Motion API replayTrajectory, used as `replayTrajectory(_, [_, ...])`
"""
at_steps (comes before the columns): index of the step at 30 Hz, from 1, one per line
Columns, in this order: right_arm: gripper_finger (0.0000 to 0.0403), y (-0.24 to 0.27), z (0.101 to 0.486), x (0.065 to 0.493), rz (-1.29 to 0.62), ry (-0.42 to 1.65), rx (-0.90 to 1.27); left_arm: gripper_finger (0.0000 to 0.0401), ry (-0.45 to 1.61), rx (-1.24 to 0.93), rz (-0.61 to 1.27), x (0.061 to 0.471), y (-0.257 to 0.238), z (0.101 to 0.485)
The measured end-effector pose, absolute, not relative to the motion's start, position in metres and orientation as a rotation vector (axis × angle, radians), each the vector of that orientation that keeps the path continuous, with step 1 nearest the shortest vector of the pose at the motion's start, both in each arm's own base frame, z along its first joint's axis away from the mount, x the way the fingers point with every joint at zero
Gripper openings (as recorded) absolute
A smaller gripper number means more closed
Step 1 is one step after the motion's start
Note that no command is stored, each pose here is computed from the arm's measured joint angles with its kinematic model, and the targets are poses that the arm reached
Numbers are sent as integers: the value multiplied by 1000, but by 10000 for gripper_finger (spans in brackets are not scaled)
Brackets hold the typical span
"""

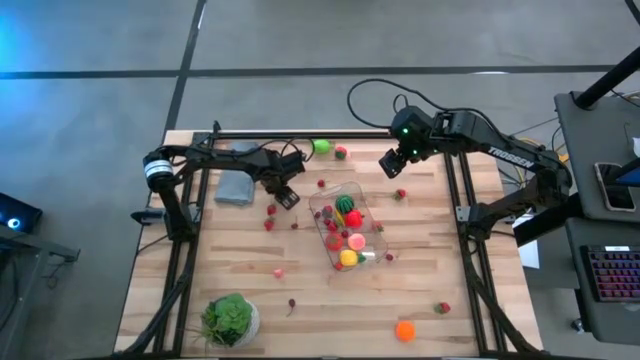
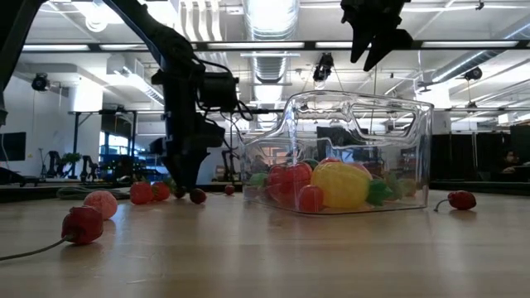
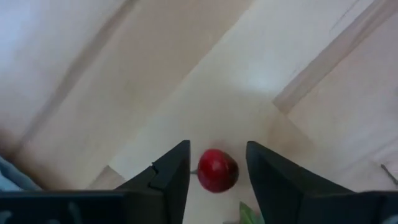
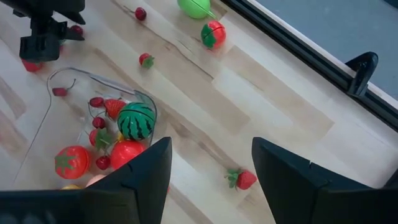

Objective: Pick and placing Produce into tupperware
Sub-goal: Put the red cherry into the transparent bin

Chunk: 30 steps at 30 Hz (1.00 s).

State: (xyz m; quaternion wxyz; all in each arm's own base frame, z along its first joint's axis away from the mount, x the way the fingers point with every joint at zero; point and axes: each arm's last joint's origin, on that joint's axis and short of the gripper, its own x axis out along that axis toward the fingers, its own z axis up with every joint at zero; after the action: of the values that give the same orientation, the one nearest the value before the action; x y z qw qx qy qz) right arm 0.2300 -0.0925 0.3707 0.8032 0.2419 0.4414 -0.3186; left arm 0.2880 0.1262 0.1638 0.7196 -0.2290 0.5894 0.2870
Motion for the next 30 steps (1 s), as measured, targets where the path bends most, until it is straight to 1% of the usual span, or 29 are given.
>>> replayTrajectory(4, [215, -93, 371, 230, -683, 945, 518, 166, 1299, -487, 629, 289, 127, 166])
replayTrajectory(7, [215, -93, 371, 230, -683, 945, 517, 175, 1309, -470, 615, 288, 127, 166])
replayTrajectory(13, [215, -93, 371, 230, -685, 946, 507, 175, 1310, -459, 621, 288, 127, 166])
replayTrajectory(30, [215, -95, 371, 229, -707, 945, 497, 175, 1375, -315, 481, 286, 126, 165])
